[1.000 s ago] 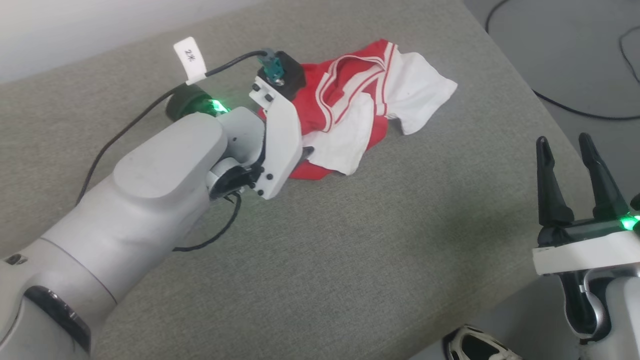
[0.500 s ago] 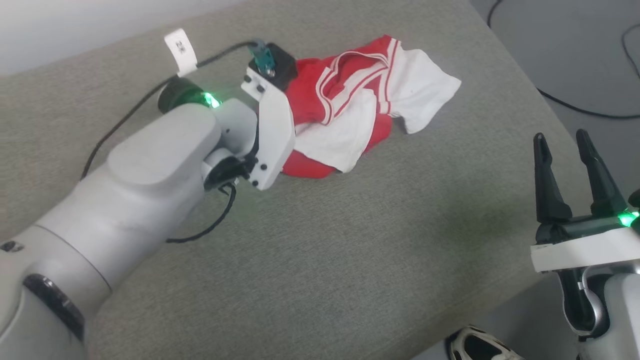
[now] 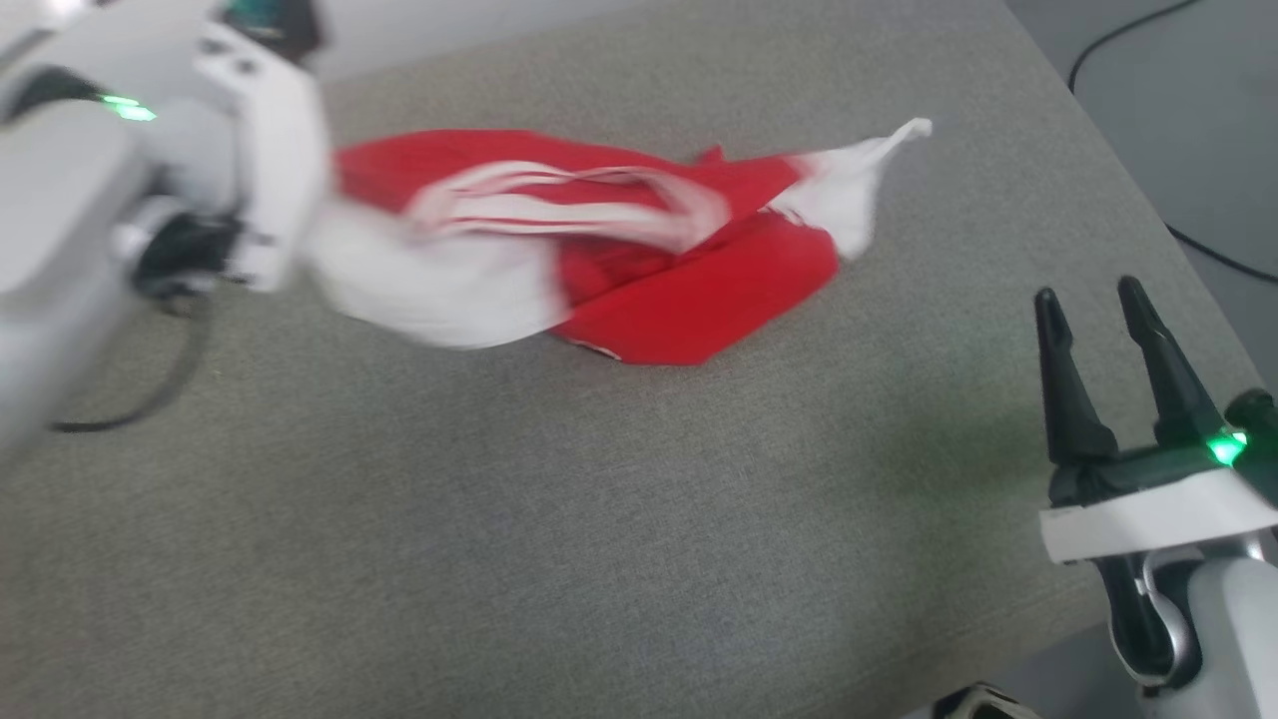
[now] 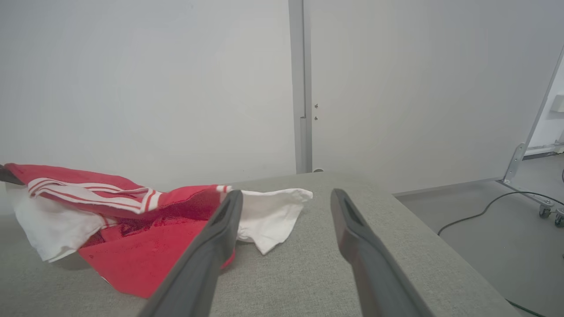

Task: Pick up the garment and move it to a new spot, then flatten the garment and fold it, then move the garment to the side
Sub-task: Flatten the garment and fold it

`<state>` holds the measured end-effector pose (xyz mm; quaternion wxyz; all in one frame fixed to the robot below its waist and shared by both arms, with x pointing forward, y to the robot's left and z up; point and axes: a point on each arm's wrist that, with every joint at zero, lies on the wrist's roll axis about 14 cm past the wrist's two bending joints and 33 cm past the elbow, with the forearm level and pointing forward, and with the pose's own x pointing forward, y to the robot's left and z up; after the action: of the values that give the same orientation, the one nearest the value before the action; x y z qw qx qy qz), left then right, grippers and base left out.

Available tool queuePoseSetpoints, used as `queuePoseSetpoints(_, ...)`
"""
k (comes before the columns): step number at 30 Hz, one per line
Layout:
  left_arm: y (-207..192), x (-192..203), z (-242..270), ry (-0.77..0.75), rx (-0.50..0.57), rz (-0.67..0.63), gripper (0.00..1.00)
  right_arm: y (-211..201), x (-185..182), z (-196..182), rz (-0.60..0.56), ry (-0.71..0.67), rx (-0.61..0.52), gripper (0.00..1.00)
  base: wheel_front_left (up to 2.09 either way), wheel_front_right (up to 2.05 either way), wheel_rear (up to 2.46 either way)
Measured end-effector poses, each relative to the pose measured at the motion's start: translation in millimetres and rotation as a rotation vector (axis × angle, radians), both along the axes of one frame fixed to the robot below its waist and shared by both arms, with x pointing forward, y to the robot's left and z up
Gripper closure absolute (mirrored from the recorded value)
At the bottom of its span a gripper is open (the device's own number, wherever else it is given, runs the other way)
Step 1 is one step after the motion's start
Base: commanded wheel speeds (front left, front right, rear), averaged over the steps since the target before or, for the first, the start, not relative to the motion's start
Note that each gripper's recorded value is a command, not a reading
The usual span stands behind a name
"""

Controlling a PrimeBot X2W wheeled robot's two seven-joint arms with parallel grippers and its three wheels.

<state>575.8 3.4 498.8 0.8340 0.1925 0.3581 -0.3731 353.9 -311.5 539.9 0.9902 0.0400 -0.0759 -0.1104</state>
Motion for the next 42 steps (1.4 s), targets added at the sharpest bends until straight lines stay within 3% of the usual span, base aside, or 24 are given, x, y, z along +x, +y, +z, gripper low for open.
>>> queuePoseSetpoints(5,43,31,-21,-0.046,0.127,0.101,1.0,4,7,-3,0.013,0.009,0.007,0.0,0.0,0.0,0.0)
queuePoseSetpoints(15,67,81,-79,-0.159,0.296,0.161,1.0,-3,8,-26,-0.034,0.084,0.027,0.0,0.0,0.0,0.0)
queuePoseSetpoints(20,54,93,-104,-0.17,0.264,0.157,1.0,-7,11,-36,-0.048,0.121,0.02,0.0,0.0,0.0,0.0)
queuePoseSetpoints(21,52,94,-107,-0.172,0.262,0.154,0.91,-7,13,-37,-0.046,0.123,0.017,0.0,0.0,0.0,0.0)
queuePoseSetpoints(24,52,95,-109,-0.186,0.231,0.165,0.42,-3,18,-39,-0.025,0.13,0.014,0.0,0.0,0.0,0.0)
queuePoseSetpoints(25,53,94,-108,-0.191,0.216,0.173,0.05,-1,21,-38,-0.013,0.126,0.01,0.0,0.0,0.0,0.0)
queuePoseSetpoints(26,55,94,-106,-0.197,0.204,0.182,0.0,1,24,-37,-0.001,0.123,0.003,0.0,0.0,0.0,0.0)
queuePoseSetpoints(33,65,94,-66,-0.331,0.045,0.222,0.0,8,35,-35,0.079,0.134,-0.047,0.0,0.0,0.0,0.0)
queuePoseSetpoints(38,67,81,-28,-0.419,-0.233,0.332,0.0,21,45,-40,0.179,0.168,-0.1,0.0,0.0,0.0,0.0)
queuePoseSetpoints(42,74,55,-19,-0.484,-0.392,0.39,0.0,28,58,-42,0.269,0.227,-0.178,0.0,0.0,0.0,0.0)
